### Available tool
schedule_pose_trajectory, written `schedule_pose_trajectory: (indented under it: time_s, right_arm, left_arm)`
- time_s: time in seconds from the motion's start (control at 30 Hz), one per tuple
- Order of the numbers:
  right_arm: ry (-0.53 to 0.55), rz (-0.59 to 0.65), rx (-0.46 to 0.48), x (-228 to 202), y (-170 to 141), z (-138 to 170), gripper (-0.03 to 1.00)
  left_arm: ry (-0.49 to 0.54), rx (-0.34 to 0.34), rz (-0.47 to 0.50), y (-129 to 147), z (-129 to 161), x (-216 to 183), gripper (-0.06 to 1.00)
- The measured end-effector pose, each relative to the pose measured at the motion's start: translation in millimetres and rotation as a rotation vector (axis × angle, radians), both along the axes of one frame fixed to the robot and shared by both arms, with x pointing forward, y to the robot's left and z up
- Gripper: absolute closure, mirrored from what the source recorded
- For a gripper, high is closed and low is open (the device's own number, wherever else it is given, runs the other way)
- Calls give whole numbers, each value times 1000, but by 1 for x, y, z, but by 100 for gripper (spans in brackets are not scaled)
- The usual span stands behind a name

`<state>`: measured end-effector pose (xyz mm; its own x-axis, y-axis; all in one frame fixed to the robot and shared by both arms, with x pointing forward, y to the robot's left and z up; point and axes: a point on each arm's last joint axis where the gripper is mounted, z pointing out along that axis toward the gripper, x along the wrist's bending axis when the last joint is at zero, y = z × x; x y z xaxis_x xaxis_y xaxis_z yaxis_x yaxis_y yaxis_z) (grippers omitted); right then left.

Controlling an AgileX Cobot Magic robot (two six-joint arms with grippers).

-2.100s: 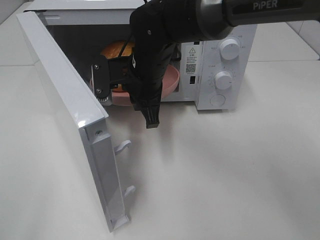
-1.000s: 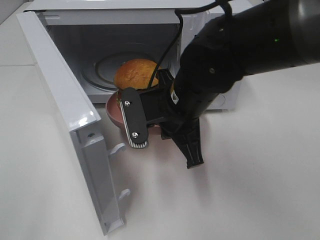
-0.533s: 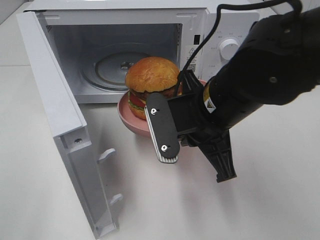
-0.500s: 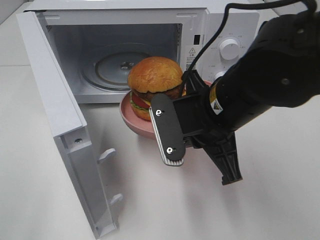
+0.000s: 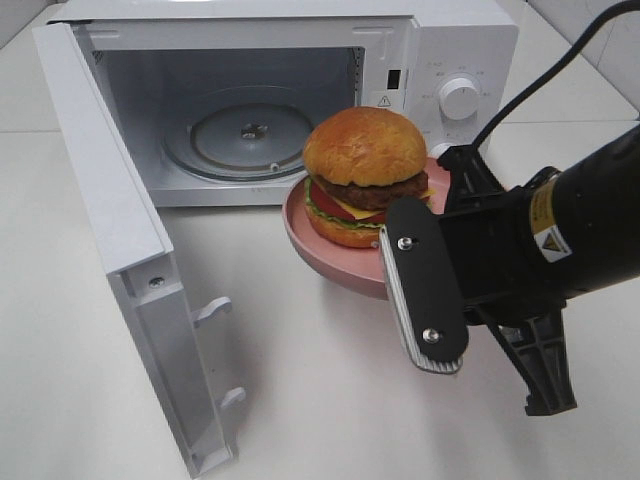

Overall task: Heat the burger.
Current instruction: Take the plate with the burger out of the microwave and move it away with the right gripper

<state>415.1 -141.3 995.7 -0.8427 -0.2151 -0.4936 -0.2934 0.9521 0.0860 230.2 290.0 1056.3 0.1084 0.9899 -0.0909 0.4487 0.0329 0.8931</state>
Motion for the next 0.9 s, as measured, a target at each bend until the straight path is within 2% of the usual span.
schedule_pose_trajectory:
  time_s: [0.4, 0.47, 0.67, 0.77, 0.83, 0.9]
  right_arm:
    - [18, -124, -2, -20, -27, 26, 93]
    - [20, -191, 12, -27, -36, 34, 93]
    - [6, -267, 11, -32, -47, 42, 93]
    - [-5, -324, 6, -35, -54, 46, 93]
    - [-2, -405, -1, -38, -61, 48, 93]
    - [1, -425, -3, -39, -63, 48, 93]
  left_arm:
    - [0, 0, 0, 0, 0, 0, -4]
    - [0, 0, 0, 0, 0, 0, -4]
    - [0, 0, 0, 0, 0, 0, -4]
    - [0, 0, 0, 0, 0, 0, -4]
    - [0, 0, 0, 0, 0, 0, -4]
    - [0, 0, 0, 0, 0, 0, -4]
